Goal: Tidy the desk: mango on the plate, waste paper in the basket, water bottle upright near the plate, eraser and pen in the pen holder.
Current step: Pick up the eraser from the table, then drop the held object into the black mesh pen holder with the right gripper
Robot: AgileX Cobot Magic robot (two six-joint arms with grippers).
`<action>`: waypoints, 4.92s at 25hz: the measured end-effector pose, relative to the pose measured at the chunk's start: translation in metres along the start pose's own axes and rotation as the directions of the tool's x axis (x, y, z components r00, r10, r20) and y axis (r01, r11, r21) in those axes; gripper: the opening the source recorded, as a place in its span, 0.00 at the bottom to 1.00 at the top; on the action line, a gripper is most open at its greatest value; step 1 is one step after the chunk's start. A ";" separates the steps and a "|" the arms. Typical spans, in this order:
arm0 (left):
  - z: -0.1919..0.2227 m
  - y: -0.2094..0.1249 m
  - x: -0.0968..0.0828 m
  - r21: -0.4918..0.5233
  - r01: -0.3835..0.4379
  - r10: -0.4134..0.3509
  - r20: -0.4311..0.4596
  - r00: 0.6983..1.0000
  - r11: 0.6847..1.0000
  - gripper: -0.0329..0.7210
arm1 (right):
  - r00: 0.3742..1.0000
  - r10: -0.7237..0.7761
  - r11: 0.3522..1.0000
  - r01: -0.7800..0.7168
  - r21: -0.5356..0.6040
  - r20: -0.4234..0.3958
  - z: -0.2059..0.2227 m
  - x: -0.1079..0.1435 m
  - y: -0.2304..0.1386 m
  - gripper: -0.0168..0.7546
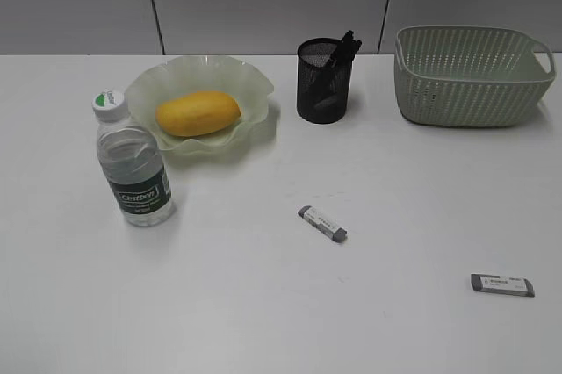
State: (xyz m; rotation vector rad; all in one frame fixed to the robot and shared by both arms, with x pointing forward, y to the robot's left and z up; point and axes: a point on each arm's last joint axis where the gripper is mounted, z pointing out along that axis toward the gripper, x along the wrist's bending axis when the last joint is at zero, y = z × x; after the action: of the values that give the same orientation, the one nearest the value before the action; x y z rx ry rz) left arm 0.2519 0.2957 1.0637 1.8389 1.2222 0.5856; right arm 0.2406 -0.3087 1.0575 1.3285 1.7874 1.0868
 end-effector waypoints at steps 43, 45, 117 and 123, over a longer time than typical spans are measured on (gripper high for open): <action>-0.020 -0.014 -0.003 -0.187 0.130 -0.171 -0.227 0.959 0.974 0.23 | 0.772 -0.397 0.434 0.635 0.640 -0.497 0.299 0.037 0.010 0.54; -0.020 -0.014 -0.003 -0.187 0.130 -0.171 -0.227 0.959 0.974 0.23 | 0.740 -0.414 0.402 0.671 0.623 -0.529 0.301 0.036 0.006 0.54; -0.020 -0.014 -0.002 -0.186 0.125 -0.168 -0.236 0.957 0.975 0.23 | 0.990 -0.027 0.983 0.001 -0.182 -0.140 0.484 0.070 0.104 0.72; -0.020 -0.014 -0.002 -0.186 0.125 -0.168 -0.236 0.957 0.975 0.23 | 0.991 -0.085 0.996 0.084 -0.009 -0.108 0.408 0.061 0.171 0.68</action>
State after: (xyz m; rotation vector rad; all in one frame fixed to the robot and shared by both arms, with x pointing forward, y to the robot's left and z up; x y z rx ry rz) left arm 0.2290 0.3040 1.0631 1.5503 1.4156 0.8311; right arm 0.6485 -0.1301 1.0280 1.2000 1.9013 1.1344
